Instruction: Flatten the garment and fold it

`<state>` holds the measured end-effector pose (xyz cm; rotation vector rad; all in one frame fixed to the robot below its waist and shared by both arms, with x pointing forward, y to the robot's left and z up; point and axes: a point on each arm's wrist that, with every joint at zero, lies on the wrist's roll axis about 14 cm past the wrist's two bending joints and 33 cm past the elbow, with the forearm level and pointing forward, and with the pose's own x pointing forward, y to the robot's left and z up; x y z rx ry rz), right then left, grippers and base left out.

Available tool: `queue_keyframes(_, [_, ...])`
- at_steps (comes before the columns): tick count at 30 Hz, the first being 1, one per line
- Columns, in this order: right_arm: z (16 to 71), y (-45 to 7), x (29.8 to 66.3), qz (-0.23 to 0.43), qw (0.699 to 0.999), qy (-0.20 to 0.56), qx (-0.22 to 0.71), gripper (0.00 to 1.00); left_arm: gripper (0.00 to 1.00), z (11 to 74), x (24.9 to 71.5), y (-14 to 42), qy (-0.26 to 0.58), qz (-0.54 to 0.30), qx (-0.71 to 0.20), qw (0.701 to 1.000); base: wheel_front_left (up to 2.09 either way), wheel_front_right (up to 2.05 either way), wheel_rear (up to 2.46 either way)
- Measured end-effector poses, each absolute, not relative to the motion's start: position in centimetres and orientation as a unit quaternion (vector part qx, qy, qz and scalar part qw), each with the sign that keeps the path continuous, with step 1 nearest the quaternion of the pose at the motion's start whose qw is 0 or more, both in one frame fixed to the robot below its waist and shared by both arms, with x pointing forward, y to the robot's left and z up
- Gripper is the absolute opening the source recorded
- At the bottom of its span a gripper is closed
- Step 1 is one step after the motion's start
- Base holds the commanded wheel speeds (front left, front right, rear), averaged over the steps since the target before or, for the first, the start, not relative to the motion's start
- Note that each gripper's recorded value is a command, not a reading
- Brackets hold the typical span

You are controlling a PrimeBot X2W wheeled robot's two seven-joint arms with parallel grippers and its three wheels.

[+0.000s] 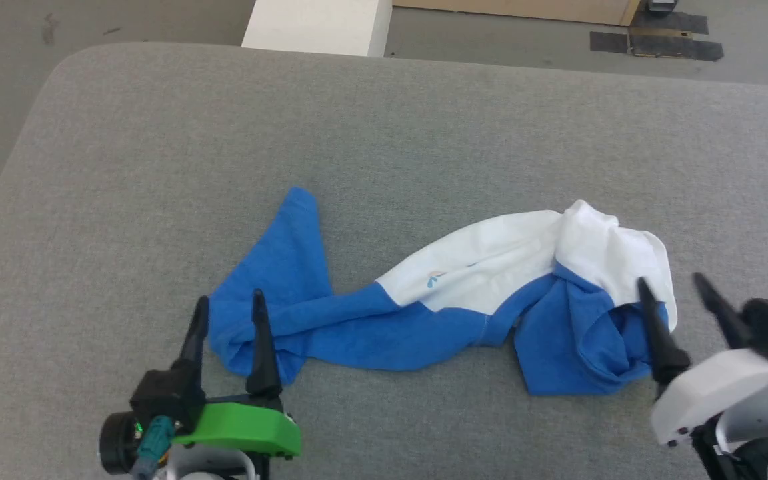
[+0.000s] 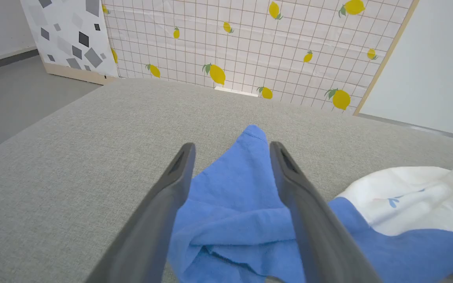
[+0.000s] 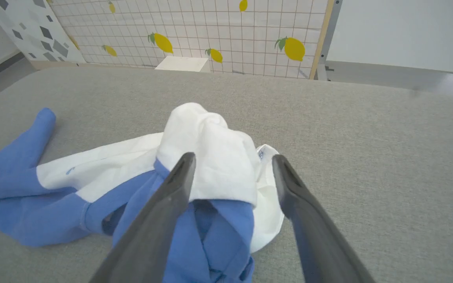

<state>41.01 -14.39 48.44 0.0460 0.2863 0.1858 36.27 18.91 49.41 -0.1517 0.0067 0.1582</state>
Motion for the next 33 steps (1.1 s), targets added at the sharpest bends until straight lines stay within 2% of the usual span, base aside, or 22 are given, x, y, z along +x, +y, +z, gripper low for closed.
queue_keyframes(4, [46.8,-12.2,40.6,0.126,0.971,0.203,0.024,1.00,1.00,48.6,35.9,18.6,0.015,0.084,-0.079,0.993,0.00,0.00,0.00])
queue_keyframes(11, [44.3,-10.7,39.9,0.149,0.953,0.262,0.028,1.00,1.00,47.5,35.3,19.4,0.032,0.103,-0.082,0.991,0.00,0.00,0.00])
queue_keyframes(12, [43.7,-10.6,39.8,0.151,0.950,0.273,0.029,0.81,1.00,47.3,35.2,19.6,0.034,0.105,-0.082,0.991,0.00,0.00,0.00])
queue_keyframes(13, [43.1,-10.5,39.8,0.152,0.946,0.283,0.031,0.45,1.00,47.2,35.1,19.7,0.036,0.107,-0.082,0.990,0.00,0.00,0.00])
queue_keyframes(15, [42.2,-10.3,39.6,0.154,0.942,0.297,0.032,0.00,1.00,47.0,35.1,19.9,0.038,0.111,-0.080,0.990,0.00,0.00,0.00])
queue_keyframes(19, [42.2,-10.0,40.4,0.156,0.945,0.284,0.041,0.00,1.00,46.9,35.1,20.1,0.038,0.116,-0.081,0.989,0.00,0.00,0.00])
queue_keyframes(26, [48.0,-10.7,43.8,0.143,0.972,0.179,0.049,0.00,1.00,47.1,35.5,19.8,0.032,0.109,-0.082,0.990,0.00,0.00,0.00])
queue_keyframes(29, [51.8,-12.9,45.6,0.122,0.984,0.127,0.029,0.00,1.00,47.1,35.8,19.2,0.030,0.096,-0.079,0.992,0.00,0.00,0.00])
queue_keyframes(33, [56.0,-19.1,47.1,0.053,0.995,0.080,-0.025,0.00,1.00,46.8,36.2,18.2,0.034,0.080,-0.081,0.993,0.00,0.00,0.00])
